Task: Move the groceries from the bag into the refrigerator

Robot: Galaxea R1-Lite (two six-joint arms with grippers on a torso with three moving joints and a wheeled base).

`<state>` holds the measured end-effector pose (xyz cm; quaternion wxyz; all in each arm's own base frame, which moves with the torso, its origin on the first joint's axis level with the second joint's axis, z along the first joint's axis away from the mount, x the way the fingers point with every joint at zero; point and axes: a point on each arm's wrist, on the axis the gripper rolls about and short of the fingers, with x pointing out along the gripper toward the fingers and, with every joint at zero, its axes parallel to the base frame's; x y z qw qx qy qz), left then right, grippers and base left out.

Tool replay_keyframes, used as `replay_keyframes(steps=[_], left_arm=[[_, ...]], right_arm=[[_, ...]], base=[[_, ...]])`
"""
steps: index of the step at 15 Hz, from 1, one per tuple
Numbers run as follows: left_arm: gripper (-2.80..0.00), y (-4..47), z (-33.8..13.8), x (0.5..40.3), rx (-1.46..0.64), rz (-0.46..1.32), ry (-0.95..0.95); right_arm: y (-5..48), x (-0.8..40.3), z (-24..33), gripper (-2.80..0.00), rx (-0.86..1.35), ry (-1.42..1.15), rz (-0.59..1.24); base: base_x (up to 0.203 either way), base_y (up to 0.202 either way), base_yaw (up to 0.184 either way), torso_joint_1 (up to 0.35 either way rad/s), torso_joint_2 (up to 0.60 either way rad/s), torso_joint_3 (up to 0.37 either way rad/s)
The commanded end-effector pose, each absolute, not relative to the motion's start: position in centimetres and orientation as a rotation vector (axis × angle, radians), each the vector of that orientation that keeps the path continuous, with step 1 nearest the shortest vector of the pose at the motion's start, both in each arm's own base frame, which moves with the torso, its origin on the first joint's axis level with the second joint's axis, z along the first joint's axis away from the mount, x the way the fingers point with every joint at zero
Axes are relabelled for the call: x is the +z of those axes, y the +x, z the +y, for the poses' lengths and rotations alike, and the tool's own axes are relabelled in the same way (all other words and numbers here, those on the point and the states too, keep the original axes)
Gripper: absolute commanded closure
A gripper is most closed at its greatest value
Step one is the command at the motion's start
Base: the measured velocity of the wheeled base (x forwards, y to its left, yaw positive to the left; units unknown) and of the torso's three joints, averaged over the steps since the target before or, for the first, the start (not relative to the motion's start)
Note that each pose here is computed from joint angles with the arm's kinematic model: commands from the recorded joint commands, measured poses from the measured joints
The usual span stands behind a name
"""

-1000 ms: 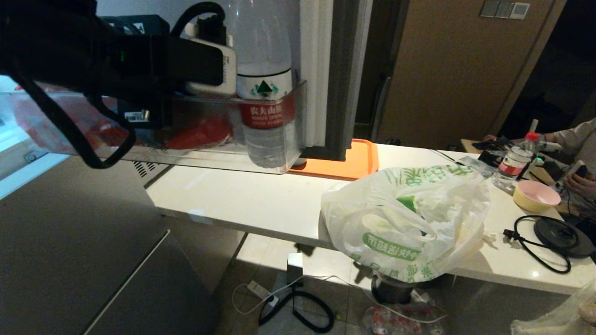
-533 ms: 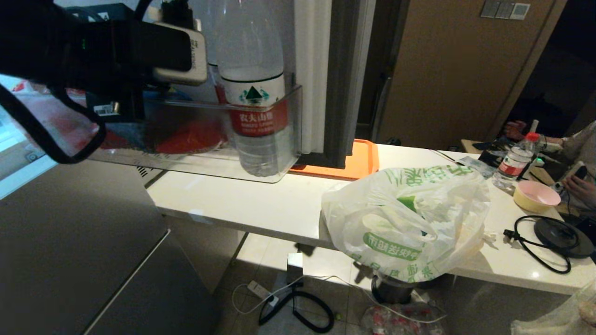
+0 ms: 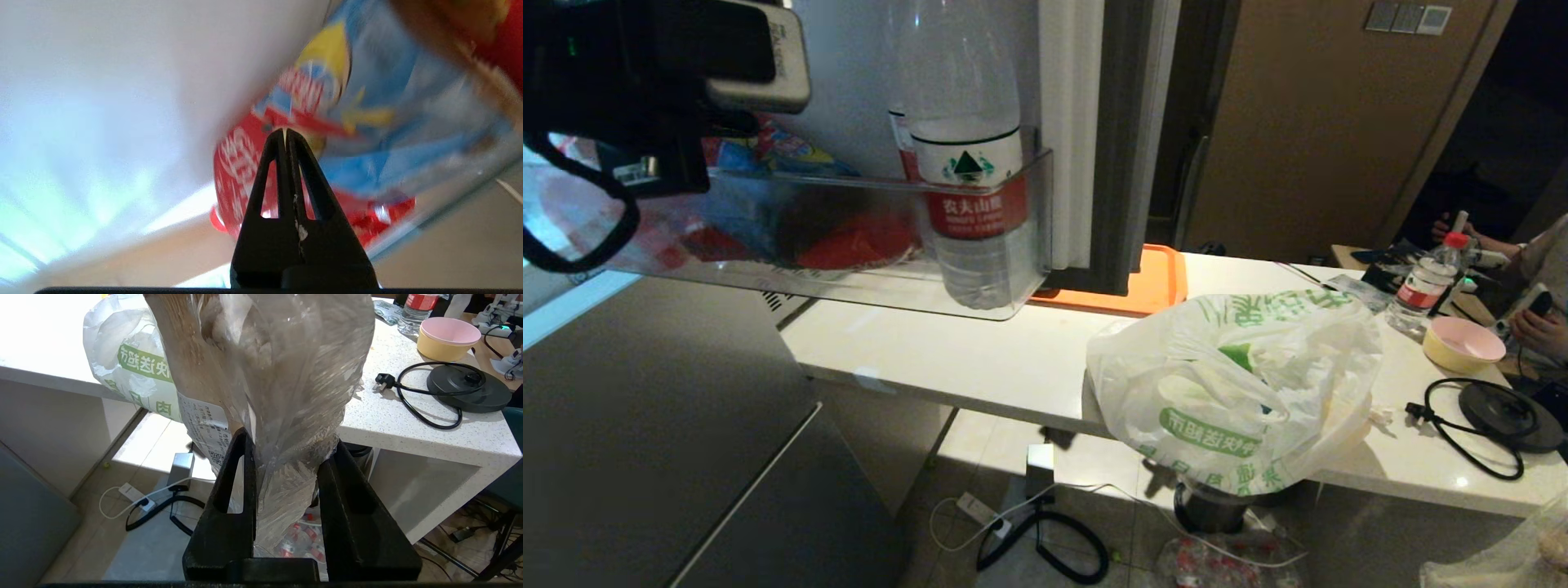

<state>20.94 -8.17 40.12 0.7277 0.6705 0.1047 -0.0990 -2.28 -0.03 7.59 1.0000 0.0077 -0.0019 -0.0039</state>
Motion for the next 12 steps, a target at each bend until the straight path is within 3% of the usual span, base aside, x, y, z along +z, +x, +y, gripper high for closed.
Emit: replay_keyframes(steps=[1, 12], left_arm=[[0.0, 19.9, -6.4, 40.3, -0.188, 0.248, 1.453], [0.0, 16.4, -2.6, 40.4, -0.137, 0.246, 1.284]], right_arm=[[-2.3, 7.6, 0.0, 0.0, -0.008, 0.015, -0.003], [-2.3, 7.6, 0.0, 0.0, -0.008, 0.015, -0.003]], base=[[0.0, 0.0, 0.0, 0.0, 0.0, 0.0], [0.0, 0.0, 0.0, 0.0, 0.0, 0.0]])
